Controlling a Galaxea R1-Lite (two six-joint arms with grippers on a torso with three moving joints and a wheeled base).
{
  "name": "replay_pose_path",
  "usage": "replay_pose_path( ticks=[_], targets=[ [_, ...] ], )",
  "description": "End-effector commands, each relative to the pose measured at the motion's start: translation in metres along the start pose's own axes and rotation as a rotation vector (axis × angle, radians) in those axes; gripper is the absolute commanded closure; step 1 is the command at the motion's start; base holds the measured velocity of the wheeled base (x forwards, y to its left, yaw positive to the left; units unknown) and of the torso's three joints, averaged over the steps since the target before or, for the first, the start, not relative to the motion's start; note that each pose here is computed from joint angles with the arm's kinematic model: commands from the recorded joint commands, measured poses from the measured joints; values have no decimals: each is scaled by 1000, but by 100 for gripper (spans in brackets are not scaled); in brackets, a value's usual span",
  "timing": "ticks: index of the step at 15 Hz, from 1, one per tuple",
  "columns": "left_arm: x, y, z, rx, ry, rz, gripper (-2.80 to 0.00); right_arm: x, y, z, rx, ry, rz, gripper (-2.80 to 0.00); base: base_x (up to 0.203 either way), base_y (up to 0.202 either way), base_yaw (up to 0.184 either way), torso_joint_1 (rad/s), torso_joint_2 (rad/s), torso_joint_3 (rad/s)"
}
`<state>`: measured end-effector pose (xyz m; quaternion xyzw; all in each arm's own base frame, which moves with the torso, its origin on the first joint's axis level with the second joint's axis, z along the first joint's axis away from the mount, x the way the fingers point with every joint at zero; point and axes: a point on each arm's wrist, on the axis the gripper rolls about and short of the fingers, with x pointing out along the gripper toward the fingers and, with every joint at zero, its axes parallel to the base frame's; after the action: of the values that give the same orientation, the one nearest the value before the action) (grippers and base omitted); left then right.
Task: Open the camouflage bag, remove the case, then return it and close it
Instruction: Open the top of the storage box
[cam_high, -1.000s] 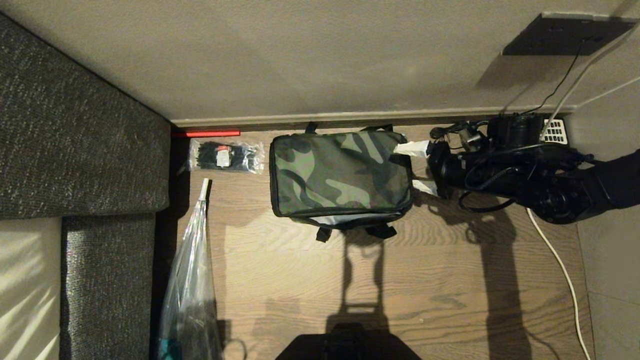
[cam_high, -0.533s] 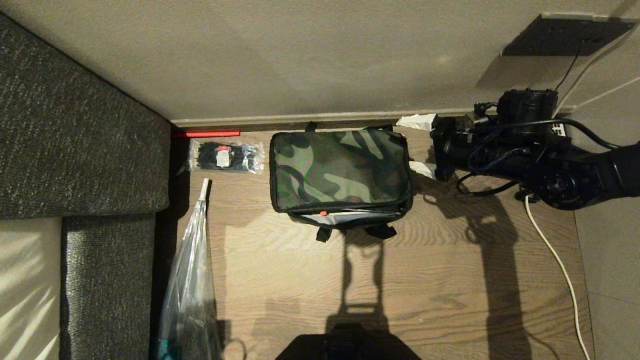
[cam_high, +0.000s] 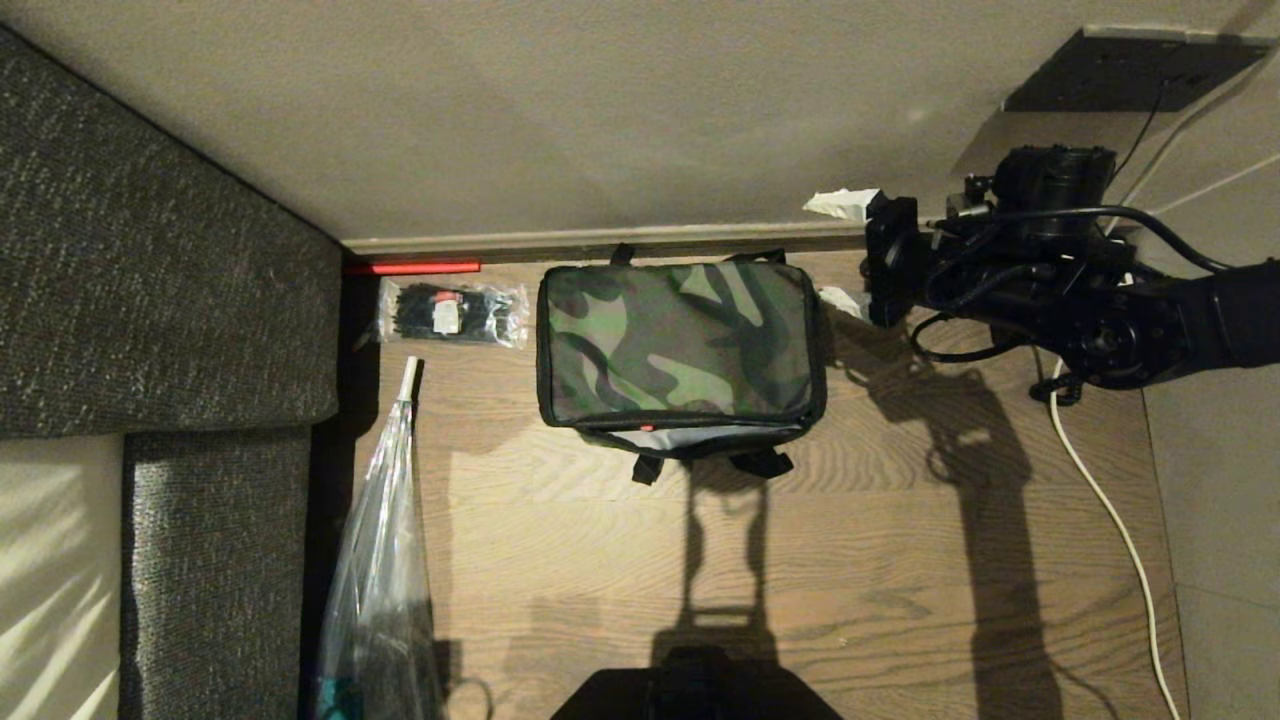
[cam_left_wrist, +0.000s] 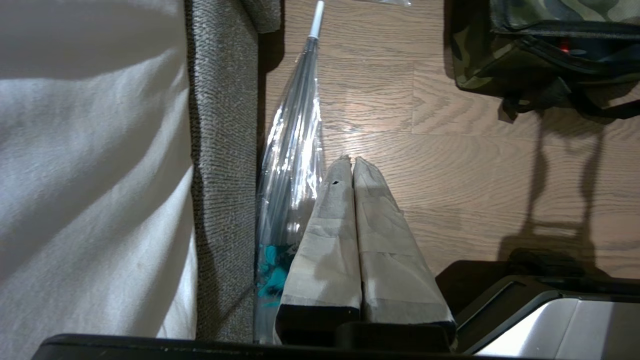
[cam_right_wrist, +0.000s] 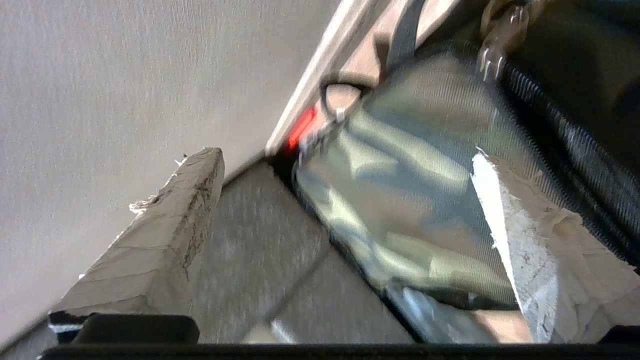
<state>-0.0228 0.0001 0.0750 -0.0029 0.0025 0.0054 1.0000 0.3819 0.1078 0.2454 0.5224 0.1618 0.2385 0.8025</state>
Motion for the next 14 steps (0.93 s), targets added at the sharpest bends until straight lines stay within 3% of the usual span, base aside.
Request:
replay_pose_path(
  ticks=[1, 4, 6, 8, 14],
  targets=[
    [0, 0, -1, 0, 3, 1, 0, 10, 3, 7, -1, -62, 8, -280, 0, 0, 0, 0, 0, 0],
    [0, 0, -1, 0, 3, 1, 0, 12, -8, 3, -26, -65, -26, -280, 0, 0, 0, 0, 0, 0],
    [0, 0, -1, 0, 3, 1, 0, 9, -33, -9, -224, -7, -94, -280, 0, 0, 0, 0, 0, 0],
    [0, 0, -1, 0, 3, 1, 0, 8, -51, -18, -316, 29, -127, -280, 0, 0, 0, 0, 0, 0],
    [0, 0, -1, 0, 3, 1, 0, 9, -60, -41, -314, 87, -139, -280, 0, 0, 0, 0, 0, 0]
  ],
)
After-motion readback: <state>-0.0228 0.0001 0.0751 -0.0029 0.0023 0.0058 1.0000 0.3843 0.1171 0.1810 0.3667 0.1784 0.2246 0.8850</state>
